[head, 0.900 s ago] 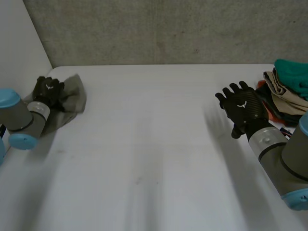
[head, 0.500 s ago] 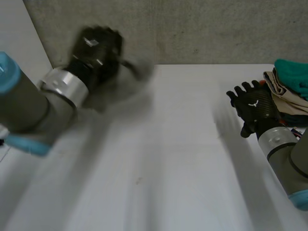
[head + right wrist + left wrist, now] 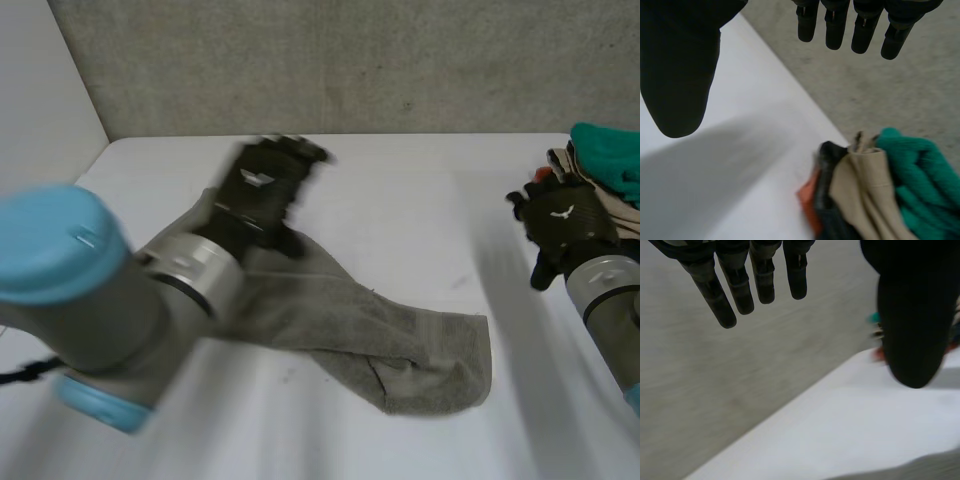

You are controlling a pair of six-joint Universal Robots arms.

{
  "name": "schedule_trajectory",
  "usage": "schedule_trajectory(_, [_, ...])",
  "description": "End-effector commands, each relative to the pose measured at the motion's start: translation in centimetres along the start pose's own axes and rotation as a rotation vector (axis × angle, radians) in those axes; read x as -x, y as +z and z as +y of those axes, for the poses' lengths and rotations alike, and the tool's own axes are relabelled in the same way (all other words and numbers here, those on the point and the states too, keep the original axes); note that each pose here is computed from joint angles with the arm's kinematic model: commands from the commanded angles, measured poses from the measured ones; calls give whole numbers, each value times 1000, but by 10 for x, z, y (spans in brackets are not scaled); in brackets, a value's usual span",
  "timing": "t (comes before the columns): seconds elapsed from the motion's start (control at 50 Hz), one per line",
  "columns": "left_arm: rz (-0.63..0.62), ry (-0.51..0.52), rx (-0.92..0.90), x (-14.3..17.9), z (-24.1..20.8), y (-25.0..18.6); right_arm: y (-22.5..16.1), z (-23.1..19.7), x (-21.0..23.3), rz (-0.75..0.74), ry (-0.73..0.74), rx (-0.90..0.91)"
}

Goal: Fold the laundry.

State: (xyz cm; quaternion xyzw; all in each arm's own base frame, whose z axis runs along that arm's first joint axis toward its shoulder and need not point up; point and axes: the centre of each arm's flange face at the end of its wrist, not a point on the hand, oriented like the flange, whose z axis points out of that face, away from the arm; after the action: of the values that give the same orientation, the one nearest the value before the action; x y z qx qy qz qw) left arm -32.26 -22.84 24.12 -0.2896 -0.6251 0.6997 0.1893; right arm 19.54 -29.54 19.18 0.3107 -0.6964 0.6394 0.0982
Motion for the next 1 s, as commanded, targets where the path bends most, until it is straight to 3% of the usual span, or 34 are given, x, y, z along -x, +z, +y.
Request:
schedule_trajectory(0.02, [-228,130,155,88,13,-11,-26,-20,24,-185,123,123])
schedule_trajectory(0.18, [-331,260,383,156,62,-25,-24,-20,36,-281,228,205])
schedule_trajectory(0.32, [-267,325,451,206,105,-23,-9,-16,59,-354,212,209])
schedule_trajectory(0.42, [-179,315,470,212,131,-13,-3,-7,67,-365,191,229])
schedule_trajectory(0.7, [-137,286,518,201,153,-3,-1,1,65,-336,134,239])
schedule_trajectory(0.82, [-172,321,489,197,135,3,11,-16,56,-309,125,180])
schedule_trajectory(0.9, [-188,401,322,185,72,13,25,-36,48,-280,110,105])
schedule_trajectory(1.0, [-227,416,88,170,-5,14,41,-60,40,-282,102,73])
